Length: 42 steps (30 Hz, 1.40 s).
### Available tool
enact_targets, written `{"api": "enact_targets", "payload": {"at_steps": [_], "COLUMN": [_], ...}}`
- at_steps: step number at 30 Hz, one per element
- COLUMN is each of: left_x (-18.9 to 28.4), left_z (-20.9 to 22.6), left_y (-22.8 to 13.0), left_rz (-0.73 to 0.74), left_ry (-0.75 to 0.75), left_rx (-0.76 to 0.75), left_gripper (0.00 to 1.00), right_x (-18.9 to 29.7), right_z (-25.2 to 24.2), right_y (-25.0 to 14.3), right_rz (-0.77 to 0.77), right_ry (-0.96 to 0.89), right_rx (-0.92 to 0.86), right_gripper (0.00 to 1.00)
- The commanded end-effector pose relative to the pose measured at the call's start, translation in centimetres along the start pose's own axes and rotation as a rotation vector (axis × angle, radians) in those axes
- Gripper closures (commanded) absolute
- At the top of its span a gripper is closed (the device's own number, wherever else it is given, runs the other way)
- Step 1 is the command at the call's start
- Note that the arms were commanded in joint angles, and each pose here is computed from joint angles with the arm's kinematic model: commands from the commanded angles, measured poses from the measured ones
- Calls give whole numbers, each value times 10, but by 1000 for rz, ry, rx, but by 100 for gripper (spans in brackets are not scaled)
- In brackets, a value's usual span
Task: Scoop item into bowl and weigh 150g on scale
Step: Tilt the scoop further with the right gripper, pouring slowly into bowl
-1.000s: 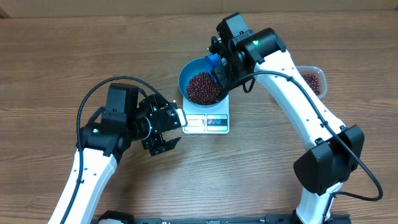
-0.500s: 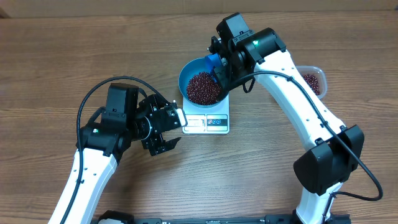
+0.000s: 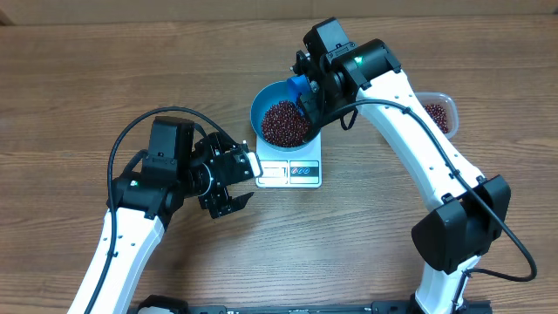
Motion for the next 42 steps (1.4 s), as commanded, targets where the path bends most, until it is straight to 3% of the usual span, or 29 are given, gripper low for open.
{"api": "enact_targets", "payload": {"at_steps": [1,42], "left_x": [-3,-3], "left_z": [-2,-2], "left_y": [0,0], "left_rz": [-1,-1], "left_ry": [-17,-17], "left_rx": [10,10], "left_gripper": [0,0], "right_x": [25,25], "right_z": [0,-1], "right_y": [7,6], "right_rz": [-77,-76], "right_ry": [-21,-29], "right_rx": [4,-9], "right_gripper": [96,96]}}
Point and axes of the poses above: each gripper's point midway between its finger pads, its own x axis back along the fingers, its own z axis along the line the jaws close on, y = z × x, the point moved 7 cm from there along x, back along the fingers, and after that the axes turned 7 degrees about x, right-handed, at the moved point
